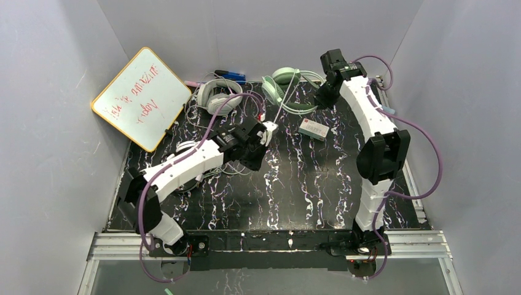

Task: Wrap the headphones
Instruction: Wrap the headphones cable around the headphones.

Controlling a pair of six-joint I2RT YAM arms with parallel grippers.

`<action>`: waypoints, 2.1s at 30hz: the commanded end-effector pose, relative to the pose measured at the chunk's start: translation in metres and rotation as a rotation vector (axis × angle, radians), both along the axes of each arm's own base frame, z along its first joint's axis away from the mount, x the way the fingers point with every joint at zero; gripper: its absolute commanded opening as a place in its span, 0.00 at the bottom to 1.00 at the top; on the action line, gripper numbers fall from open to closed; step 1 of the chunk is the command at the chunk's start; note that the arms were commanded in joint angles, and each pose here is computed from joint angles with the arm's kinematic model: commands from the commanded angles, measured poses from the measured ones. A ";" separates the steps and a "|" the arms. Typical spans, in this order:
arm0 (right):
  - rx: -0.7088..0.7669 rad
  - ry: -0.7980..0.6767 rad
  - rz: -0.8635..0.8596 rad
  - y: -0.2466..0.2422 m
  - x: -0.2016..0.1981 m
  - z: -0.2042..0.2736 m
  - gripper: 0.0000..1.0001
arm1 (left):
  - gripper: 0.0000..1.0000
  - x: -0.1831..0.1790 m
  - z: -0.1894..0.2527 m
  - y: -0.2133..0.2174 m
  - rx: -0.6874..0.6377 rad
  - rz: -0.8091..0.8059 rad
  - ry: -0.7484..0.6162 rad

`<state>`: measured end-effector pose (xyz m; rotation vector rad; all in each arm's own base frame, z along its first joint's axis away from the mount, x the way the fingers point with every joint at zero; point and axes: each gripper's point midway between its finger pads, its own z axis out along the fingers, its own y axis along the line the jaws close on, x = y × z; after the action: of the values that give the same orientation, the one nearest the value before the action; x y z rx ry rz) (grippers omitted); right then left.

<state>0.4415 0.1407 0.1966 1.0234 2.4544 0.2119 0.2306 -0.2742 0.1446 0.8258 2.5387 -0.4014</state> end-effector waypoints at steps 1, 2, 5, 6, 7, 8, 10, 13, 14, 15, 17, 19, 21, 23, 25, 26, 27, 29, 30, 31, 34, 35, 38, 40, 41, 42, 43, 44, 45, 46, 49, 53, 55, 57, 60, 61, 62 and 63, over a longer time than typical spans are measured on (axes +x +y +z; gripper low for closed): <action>0.190 -0.270 -0.034 -0.003 0.036 0.080 0.01 | 0.00 -0.037 -0.011 0.010 -0.037 -0.035 0.079; 0.211 -0.282 -0.016 -0.001 0.036 0.084 0.01 | 0.00 -0.036 -0.016 0.010 -0.051 -0.005 0.073; 0.311 -0.339 0.046 0.005 0.036 0.102 0.01 | 0.02 -0.036 -0.022 -0.001 -0.151 0.029 0.063; 0.346 -0.356 0.067 0.006 0.035 0.109 0.01 | 0.01 -0.035 -0.022 -0.005 -0.185 0.035 0.048; 0.371 -0.373 0.089 0.008 0.033 0.117 0.01 | 0.01 -0.032 -0.022 -0.007 -0.208 0.047 0.029; 0.387 -0.388 0.111 0.009 0.032 0.124 0.01 | 0.01 -0.029 -0.023 -0.007 -0.223 0.055 0.005; 0.408 -0.419 0.162 0.013 0.026 0.142 0.01 | 0.01 -0.022 -0.024 -0.006 -0.237 0.069 -0.046; 0.461 -0.466 0.264 0.022 0.012 0.168 0.01 | 0.02 -0.015 -0.024 -0.006 -0.261 0.069 -0.106; 0.497 -0.477 0.314 0.028 0.005 0.176 0.01 | 0.02 -0.013 -0.024 -0.007 -0.269 0.071 -0.121; 0.515 -0.487 0.346 0.031 -0.001 0.182 0.01 | 0.02 -0.011 -0.024 -0.007 -0.279 0.073 -0.135; 0.532 -0.501 0.394 0.033 -0.014 0.191 0.01 | 0.02 -0.006 -0.019 -0.010 -0.316 0.083 -0.172; 0.548 -0.519 0.432 0.034 -0.026 0.199 0.01 | 0.02 -0.005 -0.012 -0.015 -0.369 0.082 -0.198; 0.560 -0.533 0.466 0.034 -0.037 0.206 0.01 | 0.04 -0.003 -0.008 -0.016 -0.411 0.095 -0.218; 0.561 -0.540 0.489 0.034 -0.047 0.213 0.01 | 0.07 -0.001 -0.004 -0.014 -0.430 0.113 -0.235; 0.559 -0.539 0.498 0.033 -0.057 0.219 0.01 | 0.10 0.003 -0.002 -0.012 -0.465 0.130 -0.231; 0.561 -0.538 0.502 0.033 -0.062 0.221 0.01 | 0.12 0.004 -0.001 -0.013 -0.493 0.127 -0.221; 0.566 -0.537 0.506 0.033 -0.067 0.223 0.01 | 0.12 0.006 -0.002 -0.013 -0.517 0.129 -0.208; 0.578 -0.535 0.517 0.034 -0.077 0.227 0.01 | 0.13 0.008 -0.005 -0.016 -0.562 0.127 -0.177; 0.583 -0.537 0.522 0.034 -0.082 0.230 0.01 | 0.13 0.010 -0.008 -0.017 -0.573 0.126 -0.163; 0.581 -0.534 0.525 0.034 -0.087 0.231 0.01 | 0.12 0.012 -0.011 -0.017 -0.581 0.127 -0.154; 0.573 -0.536 0.534 0.032 -0.097 0.235 0.01 | 0.11 0.019 -0.016 -0.017 -0.583 0.126 -0.159; 0.568 -0.537 0.540 0.032 -0.100 0.236 0.01 | 0.10 0.023 -0.016 -0.016 -0.583 0.132 -0.166; 0.559 -0.544 0.556 0.031 -0.108 0.243 0.01 | 0.10 0.028 -0.020 -0.012 -0.584 0.148 -0.165; 0.559 -0.553 0.575 0.031 -0.114 0.249 0.01 | 0.10 0.028 -0.024 -0.010 -0.588 0.158 -0.151; 0.559 -0.561 0.588 0.032 -0.117 0.252 0.01 | 0.10 0.028 -0.026 -0.009 -0.589 0.168 -0.144; 0.560 -0.567 0.599 0.032 -0.120 0.254 0.01 | 0.09 0.029 -0.029 -0.007 -0.586 0.183 -0.136; 0.558 -0.572 0.609 0.032 -0.123 0.256 0.01 | 0.08 0.030 -0.031 -0.006 -0.583 0.197 -0.126; 0.551 -0.575 0.614 0.032 -0.126 0.256 0.01 | 0.07 0.030 -0.032 -0.006 -0.583 0.199 -0.118; 0.544 -0.575 0.616 0.031 -0.128 0.256 0.01 | 0.07 0.031 -0.033 -0.006 -0.580 0.195 -0.116; 0.533 -0.575 0.614 0.029 -0.130 0.256 0.01 | 0.08 0.031 -0.034 -0.007 -0.574 0.190 -0.113; 0.505 -0.567 0.608 0.025 -0.134 0.252 0.01 | 0.21 0.030 -0.037 -0.007 -0.546 0.170 -0.106; 0.496 -0.560 0.601 0.024 -0.134 0.249 0.01 | 0.38 0.027 -0.036 -0.008 -0.538 0.154 -0.087; 0.484 -0.558 0.593 0.022 -0.132 0.246 0.01 | 0.46 0.025 -0.028 -0.009 -0.557 0.142 -0.085; 0.472 -0.556 0.588 0.021 -0.130 0.244 0.01 | 0.47 0.025 -0.018 -0.005 -0.549 0.143 -0.109; 0.467 -0.550 0.585 0.020 -0.129 0.241 0.01 | 0.48 0.028 -0.002 0.005 -0.522 0.151 -0.169; 0.465 -0.550 0.583 0.020 -0.128 0.241 0.01 | 0.48 0.026 0.001 0.007 -0.514 0.141 -0.180; 0.463 -0.551 0.583 0.020 -0.128 0.241 0.01 | 0.48 0.024 0.003 0.010 -0.502 0.125 -0.188; 0.462 -0.554 0.583 0.020 -0.128 0.242 0.01 | 0.48 0.022 0.005 0.012 -0.490 0.104 -0.195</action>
<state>0.3203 0.1580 0.4023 0.3798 2.2624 1.0843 0.2523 -0.2715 0.1177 0.4374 2.2282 -0.8742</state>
